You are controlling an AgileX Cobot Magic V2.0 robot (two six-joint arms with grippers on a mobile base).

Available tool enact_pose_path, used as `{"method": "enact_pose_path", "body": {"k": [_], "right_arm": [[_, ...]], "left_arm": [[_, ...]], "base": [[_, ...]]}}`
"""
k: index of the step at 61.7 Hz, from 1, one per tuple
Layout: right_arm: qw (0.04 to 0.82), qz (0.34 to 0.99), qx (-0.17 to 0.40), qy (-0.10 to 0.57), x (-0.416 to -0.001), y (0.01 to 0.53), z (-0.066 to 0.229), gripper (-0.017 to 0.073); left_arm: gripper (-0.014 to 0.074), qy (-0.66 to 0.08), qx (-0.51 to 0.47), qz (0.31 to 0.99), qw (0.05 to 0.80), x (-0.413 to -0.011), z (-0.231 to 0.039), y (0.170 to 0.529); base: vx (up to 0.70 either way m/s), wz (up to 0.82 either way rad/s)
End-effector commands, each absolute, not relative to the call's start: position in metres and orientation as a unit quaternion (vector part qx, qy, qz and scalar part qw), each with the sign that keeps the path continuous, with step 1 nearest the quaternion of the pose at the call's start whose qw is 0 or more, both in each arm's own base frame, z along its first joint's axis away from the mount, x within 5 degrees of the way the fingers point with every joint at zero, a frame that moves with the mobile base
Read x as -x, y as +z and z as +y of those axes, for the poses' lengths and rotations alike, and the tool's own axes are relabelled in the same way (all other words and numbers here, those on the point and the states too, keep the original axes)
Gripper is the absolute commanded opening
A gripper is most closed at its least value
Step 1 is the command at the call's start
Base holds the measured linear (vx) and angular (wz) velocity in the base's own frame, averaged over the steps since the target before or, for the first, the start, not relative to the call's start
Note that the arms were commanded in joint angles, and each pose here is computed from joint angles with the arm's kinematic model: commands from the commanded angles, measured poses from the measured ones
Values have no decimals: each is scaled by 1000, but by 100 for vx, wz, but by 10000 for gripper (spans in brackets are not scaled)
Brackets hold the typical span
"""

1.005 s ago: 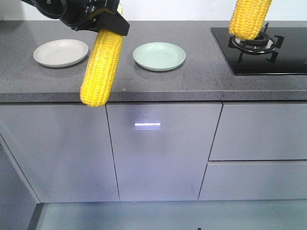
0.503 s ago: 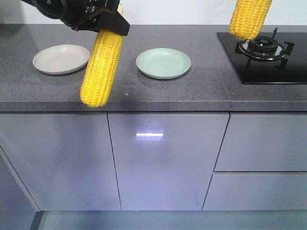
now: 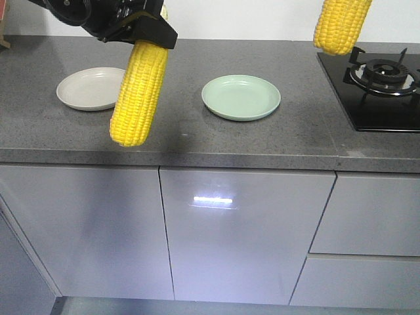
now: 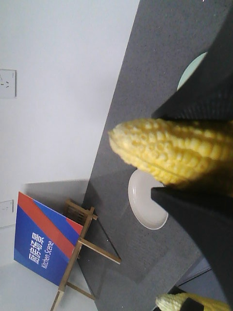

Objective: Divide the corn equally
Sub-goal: 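Drive closer and align the base with the two plates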

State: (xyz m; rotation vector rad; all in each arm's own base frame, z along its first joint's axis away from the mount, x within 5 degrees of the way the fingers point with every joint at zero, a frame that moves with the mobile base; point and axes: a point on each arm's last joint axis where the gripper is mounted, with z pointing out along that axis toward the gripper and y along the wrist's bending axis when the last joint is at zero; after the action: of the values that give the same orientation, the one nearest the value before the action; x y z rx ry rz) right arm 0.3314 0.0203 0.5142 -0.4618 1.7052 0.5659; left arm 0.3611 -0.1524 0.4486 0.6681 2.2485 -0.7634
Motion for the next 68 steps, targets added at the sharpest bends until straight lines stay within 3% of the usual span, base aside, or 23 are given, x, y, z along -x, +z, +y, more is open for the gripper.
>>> {"method": "enact_pose_path", "body": {"k": [1, 68], "right_arm": [[641, 703, 189, 244, -315, 538, 20, 7], [641, 703, 189, 244, -315, 538, 20, 7]], "left_arm": [[-8, -313, -258, 835, 373, -341, -150, 480], [-8, -313, -258, 835, 373, -341, -150, 480]], "base": [[9, 7], [7, 2]]}}
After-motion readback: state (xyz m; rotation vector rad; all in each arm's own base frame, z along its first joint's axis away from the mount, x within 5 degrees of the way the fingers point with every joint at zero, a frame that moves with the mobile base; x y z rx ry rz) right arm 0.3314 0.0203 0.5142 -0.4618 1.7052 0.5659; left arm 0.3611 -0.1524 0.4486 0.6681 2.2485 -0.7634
